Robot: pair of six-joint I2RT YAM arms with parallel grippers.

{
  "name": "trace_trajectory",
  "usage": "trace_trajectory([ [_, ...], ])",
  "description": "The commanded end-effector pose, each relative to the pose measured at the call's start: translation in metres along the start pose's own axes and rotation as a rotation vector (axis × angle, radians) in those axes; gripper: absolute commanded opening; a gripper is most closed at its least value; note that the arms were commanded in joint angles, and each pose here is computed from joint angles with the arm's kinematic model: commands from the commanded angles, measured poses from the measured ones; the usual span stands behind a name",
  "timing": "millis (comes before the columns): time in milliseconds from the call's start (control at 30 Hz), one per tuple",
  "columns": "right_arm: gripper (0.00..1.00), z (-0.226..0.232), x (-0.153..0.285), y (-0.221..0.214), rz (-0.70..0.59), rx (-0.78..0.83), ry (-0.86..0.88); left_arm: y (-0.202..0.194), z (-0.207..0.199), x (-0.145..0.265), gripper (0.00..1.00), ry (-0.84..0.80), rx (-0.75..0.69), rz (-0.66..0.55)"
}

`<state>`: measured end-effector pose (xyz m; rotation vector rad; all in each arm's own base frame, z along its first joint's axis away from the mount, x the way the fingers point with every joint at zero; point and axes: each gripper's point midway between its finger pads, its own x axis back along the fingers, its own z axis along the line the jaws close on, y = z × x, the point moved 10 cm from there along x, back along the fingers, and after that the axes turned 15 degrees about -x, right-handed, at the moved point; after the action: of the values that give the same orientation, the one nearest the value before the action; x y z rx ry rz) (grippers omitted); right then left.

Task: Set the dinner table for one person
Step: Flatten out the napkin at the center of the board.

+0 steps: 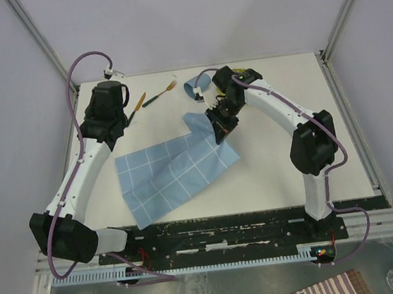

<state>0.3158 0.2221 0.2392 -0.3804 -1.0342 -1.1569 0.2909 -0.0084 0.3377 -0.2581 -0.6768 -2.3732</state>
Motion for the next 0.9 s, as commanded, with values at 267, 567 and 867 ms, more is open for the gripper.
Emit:
trace_trajectory([
  [267, 0.02, -0.002, 0.019, -0.046, 0.088, -0.022, -0.070, 0.012, 0.012, 0.002, 0.32, 0.015, 0.103, -0.044],
  [567, 0.02, -0.016, 0.012, -0.056, 0.097, -0.107, -0.119, 0.006, 0.010, 0.005, 0.31, 0.006, 0.100, -0.042],
  [867, 0.02, -0.023, 0.014, -0.052, 0.091, -0.154, -0.152, 0.003, 0.006, 0.005, 0.32, -0.002, 0.086, -0.040],
])
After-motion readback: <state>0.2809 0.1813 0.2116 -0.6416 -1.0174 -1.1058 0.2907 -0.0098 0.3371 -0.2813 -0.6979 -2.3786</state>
